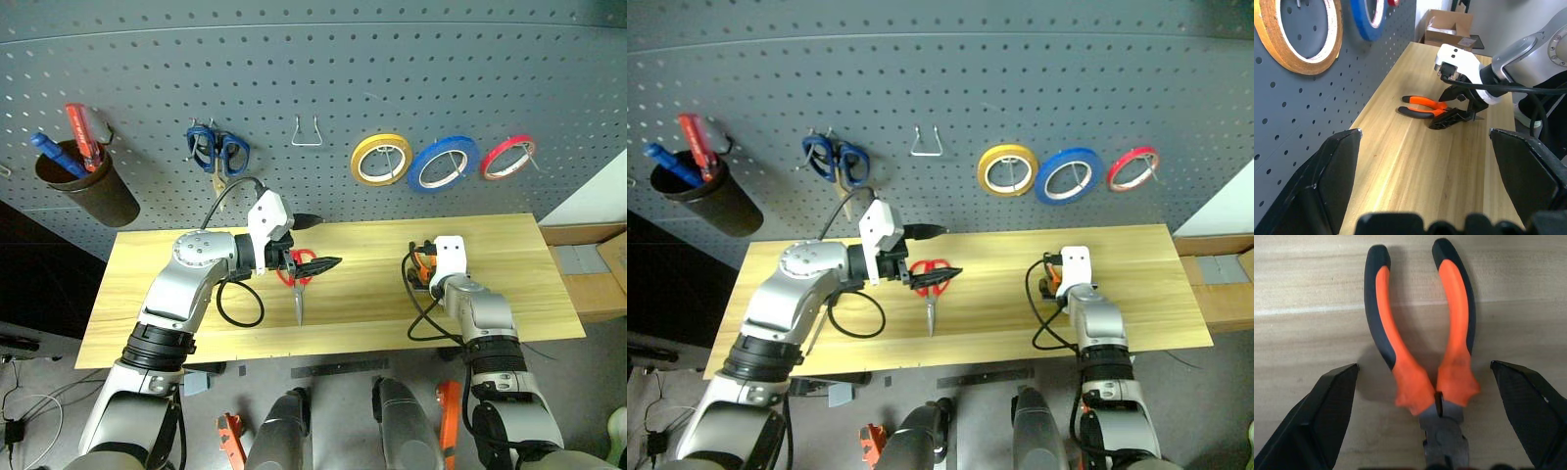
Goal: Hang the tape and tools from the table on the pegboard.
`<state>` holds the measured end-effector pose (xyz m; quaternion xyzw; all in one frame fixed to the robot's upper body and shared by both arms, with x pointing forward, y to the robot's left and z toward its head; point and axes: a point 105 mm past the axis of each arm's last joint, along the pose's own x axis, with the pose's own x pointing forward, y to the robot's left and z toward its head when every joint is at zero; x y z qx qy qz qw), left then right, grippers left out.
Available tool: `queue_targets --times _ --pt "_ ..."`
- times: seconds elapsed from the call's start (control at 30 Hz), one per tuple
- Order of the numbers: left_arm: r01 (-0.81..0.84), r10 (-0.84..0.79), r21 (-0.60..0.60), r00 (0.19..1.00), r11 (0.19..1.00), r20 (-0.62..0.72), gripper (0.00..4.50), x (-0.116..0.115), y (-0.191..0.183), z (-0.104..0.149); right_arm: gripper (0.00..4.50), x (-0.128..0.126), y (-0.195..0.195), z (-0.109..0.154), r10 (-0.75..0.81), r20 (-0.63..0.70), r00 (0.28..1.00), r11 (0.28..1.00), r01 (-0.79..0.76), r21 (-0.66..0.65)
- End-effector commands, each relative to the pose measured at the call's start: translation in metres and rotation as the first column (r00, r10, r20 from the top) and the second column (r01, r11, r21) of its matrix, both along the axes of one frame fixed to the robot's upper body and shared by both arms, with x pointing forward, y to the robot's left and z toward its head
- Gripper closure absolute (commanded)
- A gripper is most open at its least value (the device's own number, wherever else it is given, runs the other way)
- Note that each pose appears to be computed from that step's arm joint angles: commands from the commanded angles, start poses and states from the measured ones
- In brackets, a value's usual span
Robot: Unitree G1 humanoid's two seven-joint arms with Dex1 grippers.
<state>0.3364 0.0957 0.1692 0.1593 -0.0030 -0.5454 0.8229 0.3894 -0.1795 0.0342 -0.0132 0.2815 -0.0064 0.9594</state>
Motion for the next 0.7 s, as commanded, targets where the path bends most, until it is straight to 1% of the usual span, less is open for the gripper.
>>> queue_targets --times 0.03,0.33,0.43,0.5,0.53,0.57,0.63,0.7 --pt "0.019 -0.019 0.001 0.998 1.000 0.056 0.00 -0.003 -0.004 0.011 0.03 0.005 -0.006 -0.003 -0.005 -0.002 1.000 1.000 0.005 -0.004" --pt "0.010 -0.010 0.001 0.998 1.000 0.063 0.00 -0.003 -0.002 0.011 0.03 0.008 -0.008 -0.012 0.020 -0.057 0.998 1.000 -0.021 -0.004" --pt "-0.002 0.002 -0.010 0.998 1.000 0.060 0.00 -0.002 0.000 0.011 0.67 0.005 -0.006 -0.013 0.052 -0.065 0.997 0.998 -0.054 -0.028" --pt "-0.008 0.009 -0.013 0.998 1.000 0.058 0.00 -0.002 0.000 0.011 1.30 0.003 -0.004 -0.014 0.071 -0.068 0.995 0.996 -0.073 -0.042" --pt "-0.009 0.010 -0.013 0.998 1.000 0.058 0.00 -0.002 0.001 0.010 1.72 0.002 -0.004 -0.014 0.076 -0.069 0.995 0.996 -0.079 -0.044" --pt "-0.014 0.015 -0.020 0.998 1.000 0.056 0.00 -0.002 0.001 0.010 1.92 0.001 -0.003 -0.013 0.083 -0.065 0.994 0.995 -0.087 -0.057" --pt "-0.026 0.028 -0.043 0.998 0.999 0.058 0.00 -0.002 0.002 0.012 1.97 0.002 -0.003 -0.008 0.084 -0.035 0.996 0.992 -0.087 -0.087" --pt "-0.041 0.045 -0.073 0.997 0.996 0.055 0.00 -0.002 0.004 0.014 1.97 0.005 -0.004 0.004 0.085 0.022 0.996 0.989 -0.082 -0.124"
